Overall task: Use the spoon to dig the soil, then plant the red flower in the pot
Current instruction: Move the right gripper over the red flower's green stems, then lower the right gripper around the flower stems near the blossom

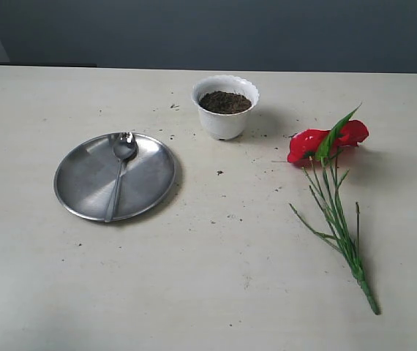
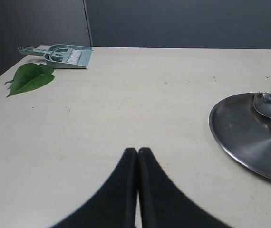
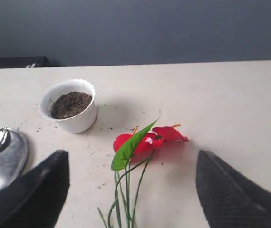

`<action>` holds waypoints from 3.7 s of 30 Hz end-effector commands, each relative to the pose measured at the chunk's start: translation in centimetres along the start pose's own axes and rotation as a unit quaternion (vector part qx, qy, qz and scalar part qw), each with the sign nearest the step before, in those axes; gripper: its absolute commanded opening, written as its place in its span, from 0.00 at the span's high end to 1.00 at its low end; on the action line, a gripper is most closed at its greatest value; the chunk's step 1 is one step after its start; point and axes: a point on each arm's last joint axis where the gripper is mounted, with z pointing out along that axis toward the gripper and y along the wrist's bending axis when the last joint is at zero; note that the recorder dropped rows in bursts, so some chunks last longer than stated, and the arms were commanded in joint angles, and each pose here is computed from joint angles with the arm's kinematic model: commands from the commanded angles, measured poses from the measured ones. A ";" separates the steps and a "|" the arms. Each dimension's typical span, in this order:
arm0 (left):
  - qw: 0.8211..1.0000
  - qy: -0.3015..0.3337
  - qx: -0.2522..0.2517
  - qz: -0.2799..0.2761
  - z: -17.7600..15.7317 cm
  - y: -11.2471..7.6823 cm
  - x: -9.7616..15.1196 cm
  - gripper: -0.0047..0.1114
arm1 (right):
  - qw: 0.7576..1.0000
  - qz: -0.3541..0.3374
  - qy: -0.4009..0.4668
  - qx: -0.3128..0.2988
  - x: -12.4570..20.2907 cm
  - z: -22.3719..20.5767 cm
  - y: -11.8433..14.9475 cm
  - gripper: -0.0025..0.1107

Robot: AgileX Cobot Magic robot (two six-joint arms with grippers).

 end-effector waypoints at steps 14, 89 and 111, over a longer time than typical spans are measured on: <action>1.000 -0.008 -0.002 0.004 0.0 0.0 0.0 0.96 | 0.986 0.065 0.148 -0.050 2.7 4.6 -1.3 0.28; 1.000 -0.008 -0.002 0.004 0.0 0.0 0.0 0.96 | 0.915 -0.062 0.390 -0.088 8.6 20.3 0.7 0.28; 1.000 -0.008 -0.002 0.004 0.0 0.0 0.0 0.96 | 0.869 -0.145 0.471 -0.043 10.4 23.9 3.1 0.28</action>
